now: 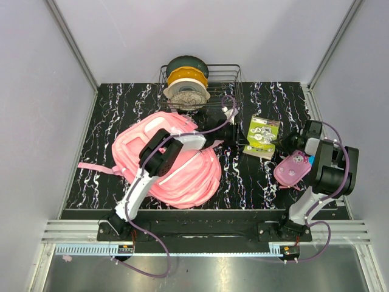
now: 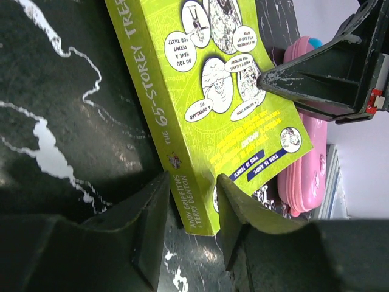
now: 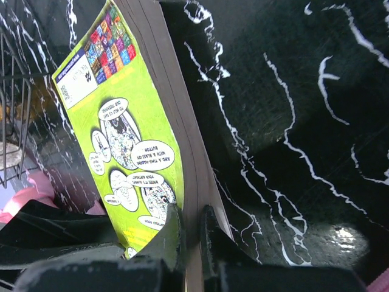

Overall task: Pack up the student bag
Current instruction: Pick up the book from the center of the board.

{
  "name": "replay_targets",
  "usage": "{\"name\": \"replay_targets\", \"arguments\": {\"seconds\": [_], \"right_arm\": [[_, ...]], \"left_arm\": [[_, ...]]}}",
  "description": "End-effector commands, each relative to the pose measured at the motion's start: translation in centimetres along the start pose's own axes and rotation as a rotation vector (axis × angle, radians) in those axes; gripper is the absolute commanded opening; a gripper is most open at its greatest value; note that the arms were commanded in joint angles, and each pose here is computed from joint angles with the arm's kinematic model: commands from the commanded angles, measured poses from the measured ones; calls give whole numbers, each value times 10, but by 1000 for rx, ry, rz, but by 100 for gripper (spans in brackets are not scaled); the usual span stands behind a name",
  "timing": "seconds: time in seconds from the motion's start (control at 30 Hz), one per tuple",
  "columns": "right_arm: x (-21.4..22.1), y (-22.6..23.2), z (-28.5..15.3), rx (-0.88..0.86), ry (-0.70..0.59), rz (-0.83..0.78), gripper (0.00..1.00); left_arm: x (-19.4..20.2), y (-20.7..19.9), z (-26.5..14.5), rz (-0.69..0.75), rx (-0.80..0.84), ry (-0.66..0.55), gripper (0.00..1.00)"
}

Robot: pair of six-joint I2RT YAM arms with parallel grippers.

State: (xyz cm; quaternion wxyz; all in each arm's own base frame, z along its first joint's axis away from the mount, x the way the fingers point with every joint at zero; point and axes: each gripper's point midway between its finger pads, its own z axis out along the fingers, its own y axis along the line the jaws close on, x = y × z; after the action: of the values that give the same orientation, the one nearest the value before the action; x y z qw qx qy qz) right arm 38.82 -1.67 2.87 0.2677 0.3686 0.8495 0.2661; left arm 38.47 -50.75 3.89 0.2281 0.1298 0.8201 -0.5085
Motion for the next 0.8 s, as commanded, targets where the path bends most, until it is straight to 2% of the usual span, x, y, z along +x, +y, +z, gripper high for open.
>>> {"name": "replay_targets", "arguments": {"seconds": [0.0, 0.13, 0.17, 0.2, 0.23, 0.33, 0.53, 0.77], "right_arm": [[45, 9, -3, -75, 158, 4, 0], [51, 20, -9, -139, 178, 1, 0], [51, 23, -12, -149, 176, -1, 0], [51, 24, -14, -150, 170, 4, 0], [52, 24, -15, -153, 166, 9, 0], [54, 39, -24, -216, 189, 14, 0], [56, 56, -31, -302, 212, 55, 0], [62, 45, -29, -322, 228, 117, 0]], "left_arm": [[2, -68, -14, 39, 127, 15, 40], [3, -68, -22, 42, 103, 11, 40], [0, -73, -26, 56, 105, 4, 44], [-2, -73, -28, 61, 94, -3, 65], [-1, -69, -31, 60, 73, -4, 72], [-11, -75, -39, 95, 59, -25, 80], [-9, -60, -35, 76, 43, -17, 83], [-8, -54, -38, 52, 29, -37, 85]]}}
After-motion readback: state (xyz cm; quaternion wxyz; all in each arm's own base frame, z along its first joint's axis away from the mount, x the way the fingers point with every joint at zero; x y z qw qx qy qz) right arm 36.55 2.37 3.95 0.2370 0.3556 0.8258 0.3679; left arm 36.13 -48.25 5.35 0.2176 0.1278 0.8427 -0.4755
